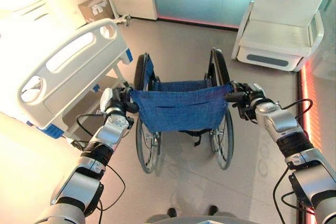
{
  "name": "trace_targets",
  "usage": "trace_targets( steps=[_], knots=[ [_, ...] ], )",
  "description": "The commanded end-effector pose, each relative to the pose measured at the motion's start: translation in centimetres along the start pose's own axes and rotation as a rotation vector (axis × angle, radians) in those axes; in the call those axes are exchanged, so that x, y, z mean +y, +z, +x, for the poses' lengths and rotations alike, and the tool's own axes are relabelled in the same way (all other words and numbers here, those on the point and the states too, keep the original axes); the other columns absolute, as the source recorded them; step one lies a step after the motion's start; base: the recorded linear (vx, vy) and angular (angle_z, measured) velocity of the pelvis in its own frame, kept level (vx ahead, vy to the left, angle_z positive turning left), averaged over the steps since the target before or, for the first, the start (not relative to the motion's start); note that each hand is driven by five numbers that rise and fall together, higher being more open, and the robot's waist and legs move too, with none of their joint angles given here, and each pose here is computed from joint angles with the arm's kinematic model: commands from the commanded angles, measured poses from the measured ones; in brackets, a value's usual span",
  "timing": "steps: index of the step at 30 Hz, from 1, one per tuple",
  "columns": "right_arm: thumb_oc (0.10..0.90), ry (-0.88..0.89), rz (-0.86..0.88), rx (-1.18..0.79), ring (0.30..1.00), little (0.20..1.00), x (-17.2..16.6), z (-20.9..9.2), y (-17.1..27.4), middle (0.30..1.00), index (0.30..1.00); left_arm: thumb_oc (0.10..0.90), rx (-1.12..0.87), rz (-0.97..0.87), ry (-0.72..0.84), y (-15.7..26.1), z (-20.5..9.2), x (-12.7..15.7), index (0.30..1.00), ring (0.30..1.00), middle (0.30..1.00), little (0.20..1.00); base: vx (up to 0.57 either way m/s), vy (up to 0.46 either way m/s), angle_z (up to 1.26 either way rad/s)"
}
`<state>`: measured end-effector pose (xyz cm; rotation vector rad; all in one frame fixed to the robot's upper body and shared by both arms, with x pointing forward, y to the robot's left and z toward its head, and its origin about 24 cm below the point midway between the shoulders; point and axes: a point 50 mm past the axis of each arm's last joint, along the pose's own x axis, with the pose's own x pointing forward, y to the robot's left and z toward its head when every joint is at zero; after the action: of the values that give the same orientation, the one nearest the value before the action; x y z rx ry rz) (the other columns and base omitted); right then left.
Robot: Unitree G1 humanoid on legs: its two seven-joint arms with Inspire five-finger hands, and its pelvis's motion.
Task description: Push the wheelchair next to the bed
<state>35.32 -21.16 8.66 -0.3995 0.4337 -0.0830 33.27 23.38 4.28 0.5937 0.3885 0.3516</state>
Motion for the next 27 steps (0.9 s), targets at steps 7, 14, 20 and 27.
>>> trace_targets(
  steps=[7, 14, 20, 27],
  knots=[
    [0.400, -0.039, -0.154, 0.045, 0.300, 0.300, 0.8, 0.0, -5.6, 0.300, 0.300, 0.400, -0.036, -0.269, 0.002, -3.4, -1.6, -1.3, 0.300, 0.300, 0.300, 0.300, 0.05, 0.048, -0.01],
    [0.400, -0.085, -0.179, -0.001, 0.300, 0.300, 0.7, 0.0, -4.8, 0.300, 0.300, 0.400, -0.080, -0.254, -0.020, -2.6, -1.7, -1.4, 0.300, 0.300, 0.300, 0.300, 0.05, 0.074, 0.00],
    [0.400, -0.111, -0.178, -0.019, 0.300, 0.300, 0.4, 0.0, -4.3, 0.300, 0.300, 0.400, -0.122, -0.254, -0.024, -2.0, -1.6, -0.7, 0.300, 0.300, 0.300, 0.300, 0.07, 0.119, -0.01],
    [0.400, -0.128, -0.165, -0.011, 0.300, 0.300, 0.1, 0.0, -3.8, 0.300, 0.300, 0.400, -0.155, -0.193, -0.030, -0.8, -1.4, -0.1, 0.300, 0.300, 0.300, 0.300, 0.10, 0.145, -0.06]
  ],
)
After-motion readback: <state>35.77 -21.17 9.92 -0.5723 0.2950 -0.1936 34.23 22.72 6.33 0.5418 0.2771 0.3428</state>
